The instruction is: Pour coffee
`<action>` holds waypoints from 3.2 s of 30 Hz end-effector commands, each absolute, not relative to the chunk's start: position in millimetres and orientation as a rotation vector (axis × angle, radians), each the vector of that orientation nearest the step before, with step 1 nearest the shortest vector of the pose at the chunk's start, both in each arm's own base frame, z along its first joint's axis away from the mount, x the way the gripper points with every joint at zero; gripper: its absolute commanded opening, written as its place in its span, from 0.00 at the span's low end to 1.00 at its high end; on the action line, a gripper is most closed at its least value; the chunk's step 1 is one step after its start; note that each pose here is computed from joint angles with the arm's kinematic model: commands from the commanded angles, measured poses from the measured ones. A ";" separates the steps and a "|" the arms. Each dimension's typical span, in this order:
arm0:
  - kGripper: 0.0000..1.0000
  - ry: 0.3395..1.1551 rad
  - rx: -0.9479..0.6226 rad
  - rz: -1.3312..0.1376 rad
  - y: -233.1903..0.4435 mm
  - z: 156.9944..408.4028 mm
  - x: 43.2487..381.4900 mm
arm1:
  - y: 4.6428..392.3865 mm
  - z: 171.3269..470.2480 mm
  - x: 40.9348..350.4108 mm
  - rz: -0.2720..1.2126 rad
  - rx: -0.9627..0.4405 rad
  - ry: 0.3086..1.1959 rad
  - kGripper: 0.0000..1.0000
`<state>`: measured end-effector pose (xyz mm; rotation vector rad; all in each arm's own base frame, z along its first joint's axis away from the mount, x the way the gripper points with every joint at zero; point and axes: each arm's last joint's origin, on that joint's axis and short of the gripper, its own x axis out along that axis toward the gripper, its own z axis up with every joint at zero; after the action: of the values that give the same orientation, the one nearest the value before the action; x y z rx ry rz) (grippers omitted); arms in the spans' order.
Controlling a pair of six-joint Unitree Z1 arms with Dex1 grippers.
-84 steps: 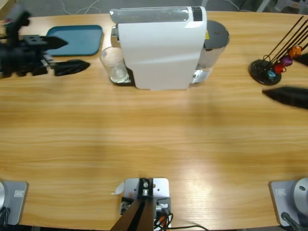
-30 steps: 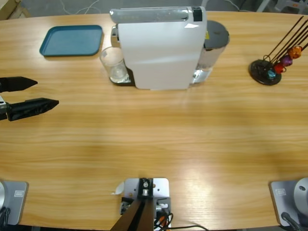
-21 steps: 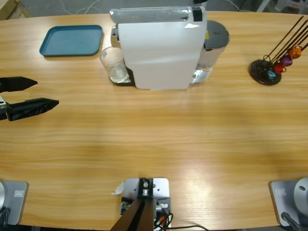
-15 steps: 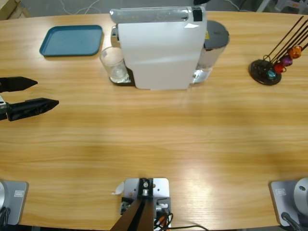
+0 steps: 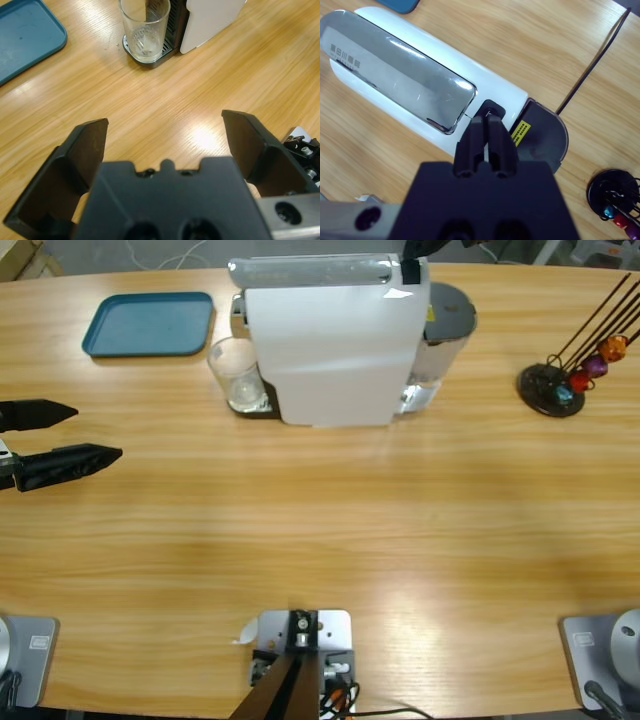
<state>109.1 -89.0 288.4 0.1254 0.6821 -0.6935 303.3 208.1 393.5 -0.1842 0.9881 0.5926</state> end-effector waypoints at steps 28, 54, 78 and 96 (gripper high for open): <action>1.00 0.736 0.150 -0.706 -86.5 273.4 103.3 | 188.2 435.2 249.4 0.608 -0.204 0.842 1.00; 1.00 0.737 0.150 -0.706 -88.0 272.7 105.1 | 165.8 422.2 198.5 0.640 -0.175 0.863 1.00; 1.00 0.642 0.287 -0.737 -94.0 263.2 113.6 | 110.4 309.6 126.0 0.743 -0.069 0.606 1.00; 1.00 0.631 0.283 -0.716 -89.7 257.1 109.7 | 105.1 308.7 109.6 0.785 -0.076 0.586 1.00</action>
<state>112.7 -91.4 269.2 0.2609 0.5980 -0.7216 117.2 108.7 317.7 -0.0709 0.5699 0.7668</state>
